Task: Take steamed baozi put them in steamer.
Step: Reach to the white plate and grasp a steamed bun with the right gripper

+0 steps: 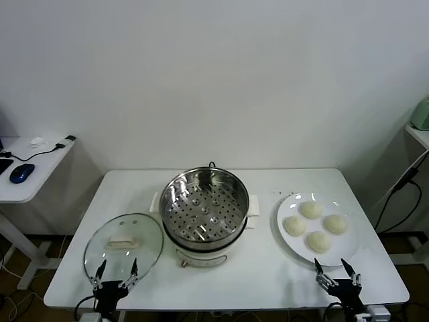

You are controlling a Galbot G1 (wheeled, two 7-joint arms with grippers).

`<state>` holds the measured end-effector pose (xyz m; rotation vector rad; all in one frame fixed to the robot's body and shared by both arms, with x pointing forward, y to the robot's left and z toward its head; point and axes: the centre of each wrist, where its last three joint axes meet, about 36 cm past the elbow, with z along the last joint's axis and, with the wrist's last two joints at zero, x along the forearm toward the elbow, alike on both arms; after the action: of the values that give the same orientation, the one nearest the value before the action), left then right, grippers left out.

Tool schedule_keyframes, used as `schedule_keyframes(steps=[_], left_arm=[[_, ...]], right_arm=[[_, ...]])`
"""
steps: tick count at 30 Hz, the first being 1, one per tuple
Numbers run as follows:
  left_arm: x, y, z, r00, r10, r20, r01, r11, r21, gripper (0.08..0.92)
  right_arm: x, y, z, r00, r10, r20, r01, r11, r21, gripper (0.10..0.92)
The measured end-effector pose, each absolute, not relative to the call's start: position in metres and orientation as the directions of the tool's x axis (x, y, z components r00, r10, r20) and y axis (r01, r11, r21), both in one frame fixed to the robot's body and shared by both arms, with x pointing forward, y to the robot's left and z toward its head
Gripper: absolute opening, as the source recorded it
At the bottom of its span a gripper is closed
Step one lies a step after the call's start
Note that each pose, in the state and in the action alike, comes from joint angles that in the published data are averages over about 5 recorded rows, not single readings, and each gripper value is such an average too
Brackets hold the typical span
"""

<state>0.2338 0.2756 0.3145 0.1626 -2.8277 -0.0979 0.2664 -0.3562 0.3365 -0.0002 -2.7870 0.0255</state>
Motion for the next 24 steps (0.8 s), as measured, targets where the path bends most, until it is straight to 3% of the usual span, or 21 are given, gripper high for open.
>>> schedule_keyframes(steps=[5,12,19,24], left_arm=[[0.234,0.273,0.315,-0.949,-0.113,0.295,-0.094,0.992,0.081,0.823],[0.235,0.268,0.316,-0.952,-0.1,0.29,-0.082,0.994,0.073,0.823],[0.236,0.269,0.316,-0.953,-0.097,0.286,-0.078,0.994,0.077,0.823],[0.235,0.27,0.316,-0.953,-0.098,0.288,-0.078,0.994,0.079,0.823]], right_arm=[[0.305,-0.368,0.352,-0.943,-0.002,0.332,-0.028,0.997,-0.073,0.823],[0.401,-0.398,0.395,-0.947,-0.066,0.313,-0.142,0.963,-0.229,0.823],[0.494,-0.427,0.45,-0.884,-0.25,0.394,-0.418,0.802,-0.428,0.823],[0.546,-0.442,0.481,-0.746,-0.397,0.535,-0.657,0.569,-0.494,0.823]])
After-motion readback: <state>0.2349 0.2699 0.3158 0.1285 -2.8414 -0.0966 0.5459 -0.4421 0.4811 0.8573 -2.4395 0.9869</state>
